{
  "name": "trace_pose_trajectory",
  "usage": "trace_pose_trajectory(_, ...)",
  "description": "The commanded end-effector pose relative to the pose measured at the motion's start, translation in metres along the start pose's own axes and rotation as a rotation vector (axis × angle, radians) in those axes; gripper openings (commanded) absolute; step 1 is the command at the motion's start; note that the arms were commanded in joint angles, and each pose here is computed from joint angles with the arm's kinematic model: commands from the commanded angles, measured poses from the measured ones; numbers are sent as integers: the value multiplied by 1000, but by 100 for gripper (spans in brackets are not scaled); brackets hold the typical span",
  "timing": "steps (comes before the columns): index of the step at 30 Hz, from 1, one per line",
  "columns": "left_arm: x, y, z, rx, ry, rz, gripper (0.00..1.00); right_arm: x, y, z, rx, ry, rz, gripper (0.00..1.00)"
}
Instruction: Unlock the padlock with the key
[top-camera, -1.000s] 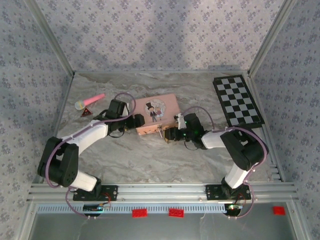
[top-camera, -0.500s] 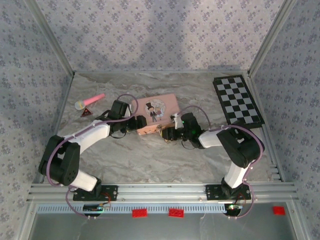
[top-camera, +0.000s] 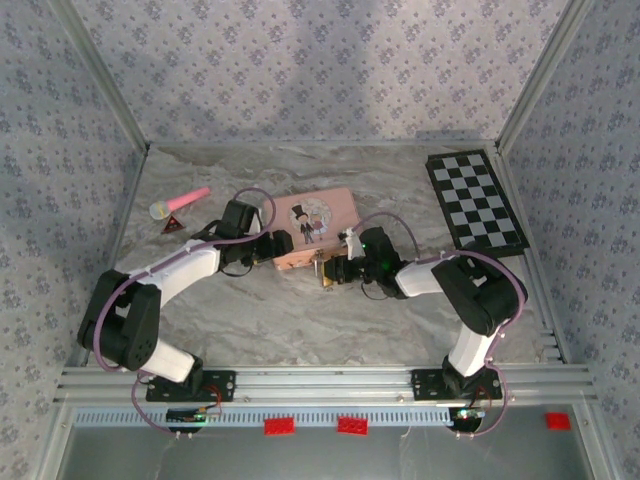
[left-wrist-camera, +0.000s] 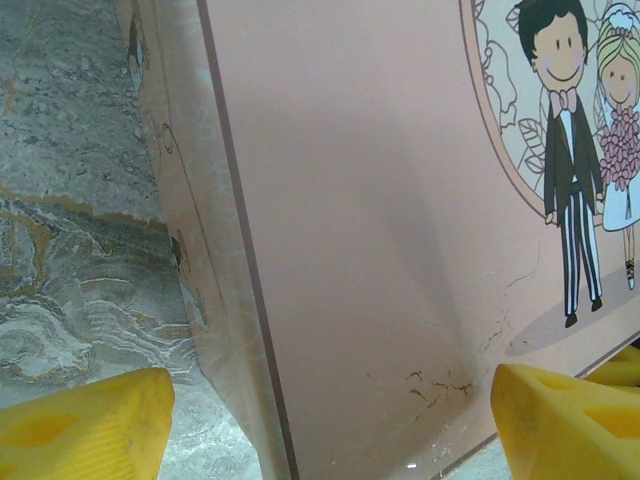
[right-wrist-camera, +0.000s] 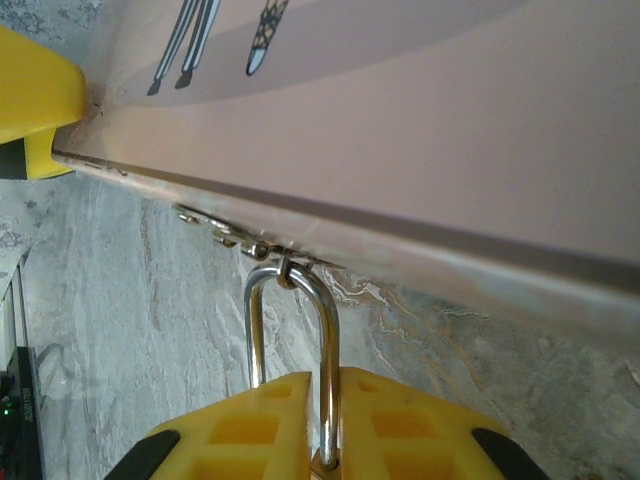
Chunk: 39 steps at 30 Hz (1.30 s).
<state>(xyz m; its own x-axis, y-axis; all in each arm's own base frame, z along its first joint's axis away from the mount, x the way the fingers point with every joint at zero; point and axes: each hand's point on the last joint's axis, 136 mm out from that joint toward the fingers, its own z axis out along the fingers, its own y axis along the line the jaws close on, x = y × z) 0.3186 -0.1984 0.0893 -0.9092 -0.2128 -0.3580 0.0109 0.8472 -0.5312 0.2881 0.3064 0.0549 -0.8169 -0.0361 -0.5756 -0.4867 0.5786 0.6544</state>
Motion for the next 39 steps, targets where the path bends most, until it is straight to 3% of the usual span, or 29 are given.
trace_pose_trajectory(1,-4,-7,1,9,-15,-4,82,4,-2,5,15,7,10,12)
trace_pose_trajectory(9,-3,-12,8,11,-14,-8,82,-1,-2,3,57,-71,47,6)
trace_pose_trajectory(18,-1,-15,10,14,-14,-7,82,2,-10,10,81,-71,51,14)
trace_pose_trajectory(27,0,-14,10,10,-16,-9,82,2,-9,13,78,-72,46,15)
trace_pose_trajectory(39,3,-9,17,-16,-13,-48,82,0,-8,-1,112,-174,173,0)
